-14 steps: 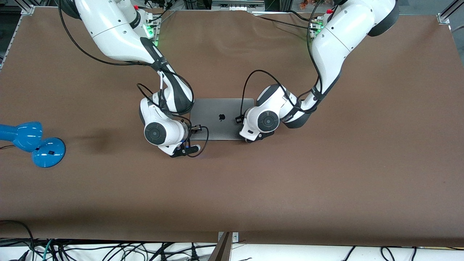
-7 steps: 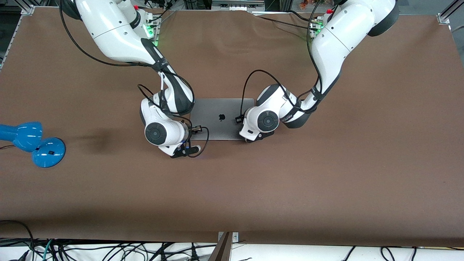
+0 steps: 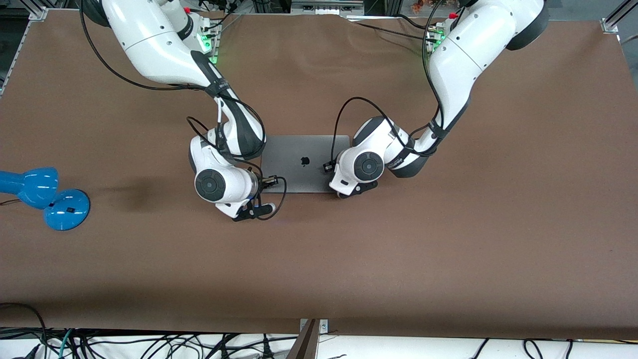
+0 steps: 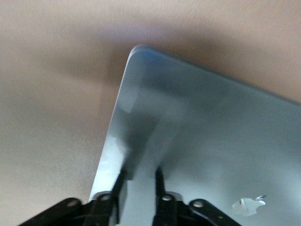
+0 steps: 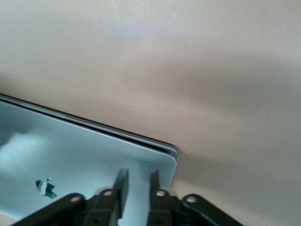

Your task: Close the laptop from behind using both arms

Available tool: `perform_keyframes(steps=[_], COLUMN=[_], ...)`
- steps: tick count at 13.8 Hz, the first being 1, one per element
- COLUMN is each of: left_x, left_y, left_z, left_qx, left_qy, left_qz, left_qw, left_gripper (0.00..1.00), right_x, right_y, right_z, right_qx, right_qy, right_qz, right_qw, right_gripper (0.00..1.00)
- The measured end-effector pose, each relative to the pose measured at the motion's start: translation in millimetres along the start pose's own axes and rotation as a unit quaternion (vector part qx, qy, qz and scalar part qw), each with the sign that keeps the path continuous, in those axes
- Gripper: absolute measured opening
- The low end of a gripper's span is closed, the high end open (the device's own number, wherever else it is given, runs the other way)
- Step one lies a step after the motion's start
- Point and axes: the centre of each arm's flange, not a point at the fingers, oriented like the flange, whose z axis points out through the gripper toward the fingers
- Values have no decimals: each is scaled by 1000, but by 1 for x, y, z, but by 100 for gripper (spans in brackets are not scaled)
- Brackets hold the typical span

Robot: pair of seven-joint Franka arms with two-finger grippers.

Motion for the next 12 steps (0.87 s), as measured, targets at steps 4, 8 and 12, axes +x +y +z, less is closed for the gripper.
perform_keyframes(steps=[4, 8, 12], left_x=[-2, 7, -3], left_y=[1, -23, -73], left_z=[-24, -84, -194], left_qx=[-2, 8, 32], left_qy=[9, 12, 27], left_qz=[3, 17, 52], left_qw=[1000, 1000, 998], left_gripper=[77, 100, 100], right_x=[11, -4, -52], right_y=[27, 59, 134], right_z=[-37, -134, -251], right_qx=[-14, -9, 2], right_qy=[24, 48, 63], right_qz=[15, 61, 117], right_qw=[999, 997, 991], right_gripper=[74, 100, 100])
